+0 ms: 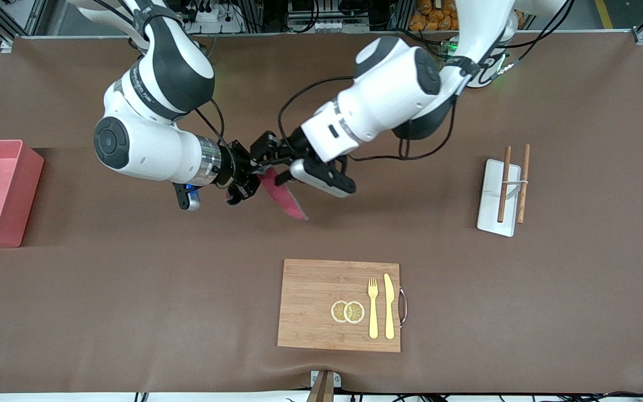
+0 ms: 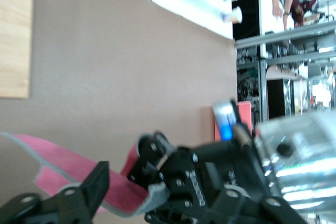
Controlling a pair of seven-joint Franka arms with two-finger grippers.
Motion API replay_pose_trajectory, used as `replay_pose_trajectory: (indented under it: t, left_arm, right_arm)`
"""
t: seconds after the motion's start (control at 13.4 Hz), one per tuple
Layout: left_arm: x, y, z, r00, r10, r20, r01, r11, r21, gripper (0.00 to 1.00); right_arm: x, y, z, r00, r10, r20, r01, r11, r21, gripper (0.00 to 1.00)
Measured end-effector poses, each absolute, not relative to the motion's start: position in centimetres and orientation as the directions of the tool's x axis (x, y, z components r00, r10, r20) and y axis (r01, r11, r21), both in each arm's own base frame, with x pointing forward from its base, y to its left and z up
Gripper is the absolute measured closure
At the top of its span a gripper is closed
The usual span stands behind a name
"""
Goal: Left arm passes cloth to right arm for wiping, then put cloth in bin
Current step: 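Grasp the cloth with the right gripper while the left gripper releases, then carry the cloth toward the pink bin while the left gripper withdraws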
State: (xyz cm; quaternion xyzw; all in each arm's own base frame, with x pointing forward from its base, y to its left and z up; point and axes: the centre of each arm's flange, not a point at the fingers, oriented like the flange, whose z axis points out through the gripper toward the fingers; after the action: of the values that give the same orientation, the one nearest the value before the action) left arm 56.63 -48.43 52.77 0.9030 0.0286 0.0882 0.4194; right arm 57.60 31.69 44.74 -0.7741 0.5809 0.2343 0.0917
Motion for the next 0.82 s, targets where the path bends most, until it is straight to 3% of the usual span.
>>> replay_pose_trajectory:
  t: [0.15,0.37,0.59,0.82]
  left_arm:
    - [59.2,-44.2,53.1,0.979,0.167,0.120,0.021,-0.662,0.749,0.00]
    - [62.4,-34.0,53.7,0.985,0.175,0.003,0.128,-0.731,0.671,0.00]
    - [64.2,-21.8,53.7,0.989,0.147,-0.033,0.145,-0.868,0.474,0.00]
    - [63.5,-15.8,52.4,0.992,0.096,-0.080,0.112,-0.969,0.222,0.00]
  right_arm:
    - [57.9,31.8,41.4,0.213,-0.874,-0.437,-0.934,-0.314,0.173,0.98]
    - [57.7,32.7,33.0,0.264,-0.912,-0.315,-0.896,-0.353,0.270,0.98]
    - [57.5,31.8,24.8,0.301,-0.931,-0.207,-0.859,-0.359,0.366,0.98]
    - [59.8,25.8,22.8,0.314,-0.939,-0.139,-0.851,-0.343,0.398,0.98]
